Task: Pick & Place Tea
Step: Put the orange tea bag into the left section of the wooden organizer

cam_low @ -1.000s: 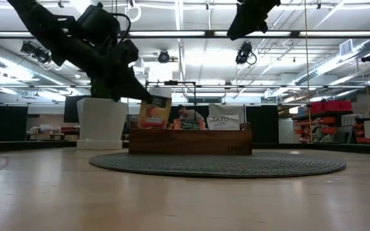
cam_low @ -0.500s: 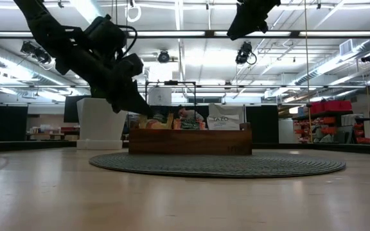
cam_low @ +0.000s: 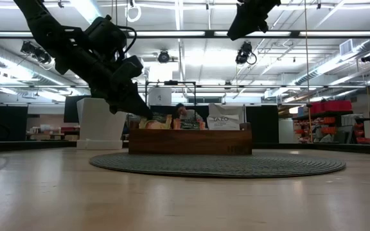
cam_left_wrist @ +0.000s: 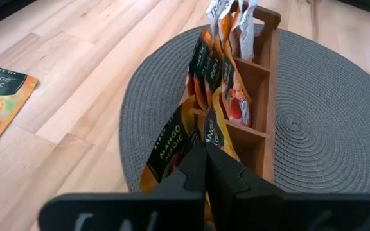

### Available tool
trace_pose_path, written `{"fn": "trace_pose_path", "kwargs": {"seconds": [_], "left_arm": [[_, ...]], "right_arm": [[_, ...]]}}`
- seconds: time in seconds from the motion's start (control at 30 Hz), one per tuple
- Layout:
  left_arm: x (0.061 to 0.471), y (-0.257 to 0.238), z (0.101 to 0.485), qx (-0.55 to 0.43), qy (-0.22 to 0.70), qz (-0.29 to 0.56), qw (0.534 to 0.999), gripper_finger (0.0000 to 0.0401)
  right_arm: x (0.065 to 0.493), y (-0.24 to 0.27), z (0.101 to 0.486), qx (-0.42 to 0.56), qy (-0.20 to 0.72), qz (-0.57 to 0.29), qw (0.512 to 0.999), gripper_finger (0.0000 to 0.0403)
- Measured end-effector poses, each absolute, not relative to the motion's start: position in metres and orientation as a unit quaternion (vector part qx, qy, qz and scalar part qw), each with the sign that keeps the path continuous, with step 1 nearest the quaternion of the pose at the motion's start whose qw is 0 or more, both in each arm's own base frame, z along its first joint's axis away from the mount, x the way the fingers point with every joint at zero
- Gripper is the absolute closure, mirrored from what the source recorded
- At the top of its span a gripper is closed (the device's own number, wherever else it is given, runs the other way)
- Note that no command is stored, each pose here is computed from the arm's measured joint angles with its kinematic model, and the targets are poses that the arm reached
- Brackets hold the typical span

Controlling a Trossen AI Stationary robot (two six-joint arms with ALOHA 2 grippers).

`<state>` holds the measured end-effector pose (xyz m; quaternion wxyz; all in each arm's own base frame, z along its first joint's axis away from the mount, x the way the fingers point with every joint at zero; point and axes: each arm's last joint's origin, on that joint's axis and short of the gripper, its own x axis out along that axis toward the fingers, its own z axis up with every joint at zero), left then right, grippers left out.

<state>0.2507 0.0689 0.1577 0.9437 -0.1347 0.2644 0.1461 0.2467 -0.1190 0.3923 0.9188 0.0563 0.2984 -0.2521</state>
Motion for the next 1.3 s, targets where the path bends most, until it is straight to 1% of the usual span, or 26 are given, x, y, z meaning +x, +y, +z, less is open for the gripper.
{"fn": "trace_pose_path", "kwargs": {"seconds": [0.1,0.3,0.43,0.6,0.7,0.87,1.07,1.3], "left_arm": [[0.251,0.069,0.158,-0.135,0.264,0.146,0.944,0.0373],[0.251,0.069,0.158,-0.138,0.263,0.147,0.943,0.0300],[0.251,0.069,0.161,-0.162,0.255,0.153,0.941,0.0259],[0.255,0.069,0.165,-0.179,0.245,0.137,0.943,0.0229],[0.255,0.069,0.170,-0.193,0.234,0.131,0.944,0.0223],[0.254,0.068,0.192,-0.197,0.197,0.127,0.952,0.0228],[0.248,0.069,0.224,-0.189,0.139,0.123,0.964,0.0244],[0.231,0.064,0.255,-0.196,0.074,0.115,0.971,0.0259]], "right_arm": [[0.247,-0.119,0.392,0.056,0.298,-0.252,0.919,0.0261],[0.247,-0.119,0.392,0.057,0.298,-0.252,0.919,0.0261],[0.247,-0.119,0.392,0.058,0.298,-0.250,0.920,0.0261],[0.247,-0.119,0.392,0.057,0.298,-0.250,0.920,0.0261],[0.247,-0.119,0.393,0.057,0.297,-0.250,0.920,0.0261],[0.255,-0.123,0.387,0.064,0.299,-0.249,0.919,0.0261],[0.278,-0.130,0.367,0.081,0.321,-0.207,0.921,0.0261],[0.305,-0.146,0.344,0.093,0.316,-0.171,0.929,0.0261]]}}
